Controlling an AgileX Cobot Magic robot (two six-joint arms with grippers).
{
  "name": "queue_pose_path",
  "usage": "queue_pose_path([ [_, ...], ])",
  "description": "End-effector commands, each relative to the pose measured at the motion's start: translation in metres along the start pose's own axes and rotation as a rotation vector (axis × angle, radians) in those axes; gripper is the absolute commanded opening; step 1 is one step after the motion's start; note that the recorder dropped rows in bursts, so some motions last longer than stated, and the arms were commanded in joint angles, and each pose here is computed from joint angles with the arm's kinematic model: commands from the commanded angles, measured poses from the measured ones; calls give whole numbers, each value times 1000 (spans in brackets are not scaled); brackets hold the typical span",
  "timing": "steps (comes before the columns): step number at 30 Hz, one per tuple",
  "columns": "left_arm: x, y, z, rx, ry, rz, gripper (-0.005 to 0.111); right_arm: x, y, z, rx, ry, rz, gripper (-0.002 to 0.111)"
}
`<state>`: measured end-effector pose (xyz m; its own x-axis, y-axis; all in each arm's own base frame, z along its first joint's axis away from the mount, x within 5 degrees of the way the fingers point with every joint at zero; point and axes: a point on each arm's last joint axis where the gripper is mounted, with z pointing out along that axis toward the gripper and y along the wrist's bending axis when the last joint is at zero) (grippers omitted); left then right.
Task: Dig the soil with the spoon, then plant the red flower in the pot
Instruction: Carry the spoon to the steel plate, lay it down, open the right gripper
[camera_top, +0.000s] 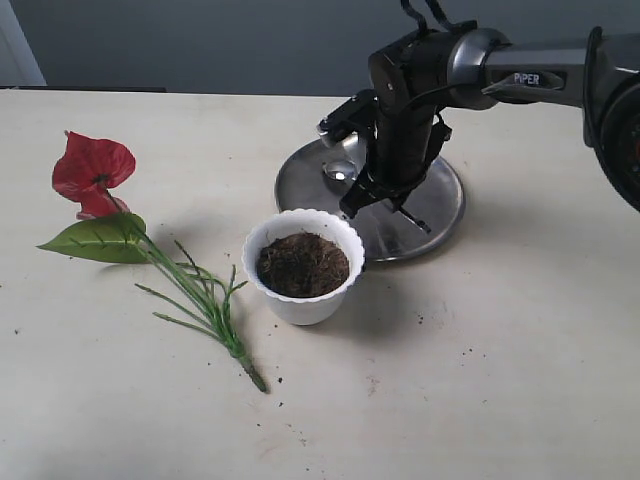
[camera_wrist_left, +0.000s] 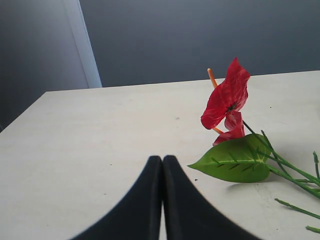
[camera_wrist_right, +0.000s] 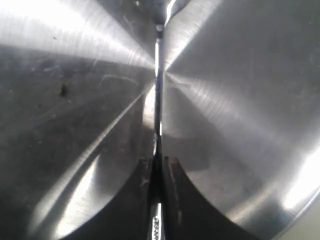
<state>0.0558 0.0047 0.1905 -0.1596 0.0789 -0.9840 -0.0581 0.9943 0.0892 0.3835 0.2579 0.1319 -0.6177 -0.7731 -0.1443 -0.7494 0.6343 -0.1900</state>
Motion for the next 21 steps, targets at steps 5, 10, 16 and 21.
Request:
queue_pose_path([
  [5,-2,0,-1,8,-11,-8,0,-5,-3,-4,6,-51,14,-1],
  [10,-2,0,-1,8,-11,-8,0,-5,-2,-4,-5,-44,22,0],
  [16,-2,0,-1,8,-11,-8,0,-5,0,-4,-26,-52,39,30],
  [21,-2,0,-1,8,-11,-8,0,-5,-1,-6,-25,-49,39,43],
])
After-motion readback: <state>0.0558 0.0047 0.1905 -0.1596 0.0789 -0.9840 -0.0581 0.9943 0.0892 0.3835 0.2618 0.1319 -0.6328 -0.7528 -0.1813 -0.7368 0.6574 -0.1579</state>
